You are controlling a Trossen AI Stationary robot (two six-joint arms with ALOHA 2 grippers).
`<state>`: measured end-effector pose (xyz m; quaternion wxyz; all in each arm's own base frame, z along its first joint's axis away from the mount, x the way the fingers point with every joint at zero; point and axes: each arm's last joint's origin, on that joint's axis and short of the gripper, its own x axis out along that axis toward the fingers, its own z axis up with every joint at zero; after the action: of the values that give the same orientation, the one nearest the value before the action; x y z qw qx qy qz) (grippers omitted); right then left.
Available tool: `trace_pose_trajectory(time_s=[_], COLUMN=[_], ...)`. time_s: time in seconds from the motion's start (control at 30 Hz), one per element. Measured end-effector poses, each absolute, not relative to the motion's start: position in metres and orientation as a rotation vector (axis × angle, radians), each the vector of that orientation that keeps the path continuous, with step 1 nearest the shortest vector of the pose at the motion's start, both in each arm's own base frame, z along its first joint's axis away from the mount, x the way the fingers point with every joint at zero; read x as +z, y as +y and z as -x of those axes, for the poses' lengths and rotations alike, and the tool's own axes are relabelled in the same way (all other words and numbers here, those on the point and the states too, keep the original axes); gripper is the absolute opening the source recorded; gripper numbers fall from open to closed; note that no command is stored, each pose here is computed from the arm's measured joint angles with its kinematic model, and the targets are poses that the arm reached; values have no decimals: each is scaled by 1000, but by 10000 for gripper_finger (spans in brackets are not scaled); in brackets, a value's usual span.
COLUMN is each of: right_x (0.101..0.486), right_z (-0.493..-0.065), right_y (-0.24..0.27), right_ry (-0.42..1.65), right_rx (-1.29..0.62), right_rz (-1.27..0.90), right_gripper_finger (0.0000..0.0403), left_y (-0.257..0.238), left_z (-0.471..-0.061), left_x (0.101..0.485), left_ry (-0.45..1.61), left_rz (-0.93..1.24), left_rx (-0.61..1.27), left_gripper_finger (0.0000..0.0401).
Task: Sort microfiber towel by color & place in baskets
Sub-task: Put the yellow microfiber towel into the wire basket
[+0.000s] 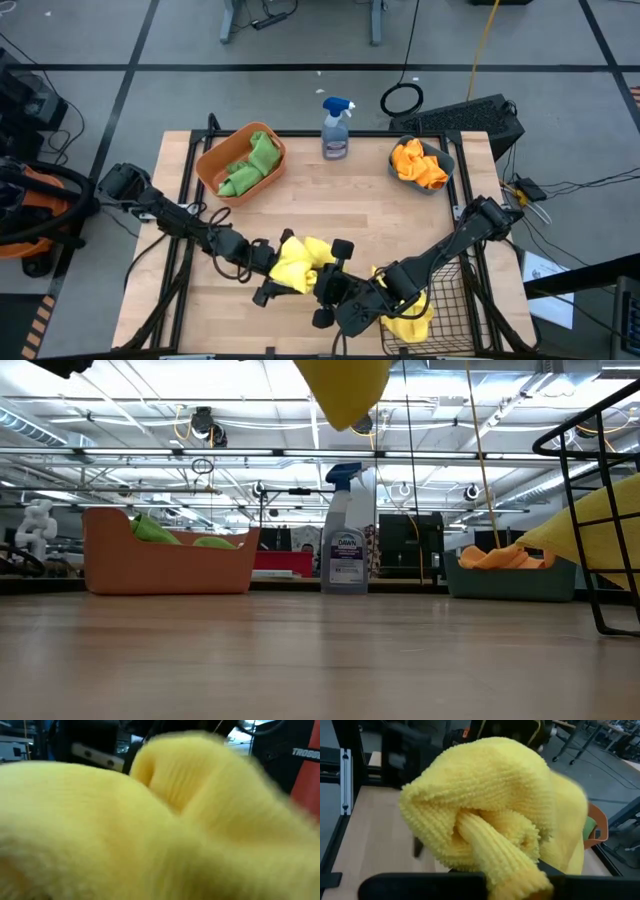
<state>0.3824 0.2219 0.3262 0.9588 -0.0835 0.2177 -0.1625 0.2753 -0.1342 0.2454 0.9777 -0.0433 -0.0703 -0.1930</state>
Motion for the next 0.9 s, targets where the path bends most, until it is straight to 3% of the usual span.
trace_pose_trajectory(time_s=[0.6, 0.73, 0.9], right_x=[318, 318, 317], right_z=[-383, -384, -383], right_y=[220, 221, 222], right_ry=[471, 477, 486], right_rx=[-310, -293, -264], right_rz=[185, 179, 155], right_gripper_finger=[16, 16, 36], left_y=[-135, -135, -135], left_z=[-276, -276, -276], left_x=[246, 246, 246], left_ry=[-176, -178, -178], left_rz=[94, 87, 78], left_rx=[-409, -410, -407], left_gripper_finger=[300, 247, 124])
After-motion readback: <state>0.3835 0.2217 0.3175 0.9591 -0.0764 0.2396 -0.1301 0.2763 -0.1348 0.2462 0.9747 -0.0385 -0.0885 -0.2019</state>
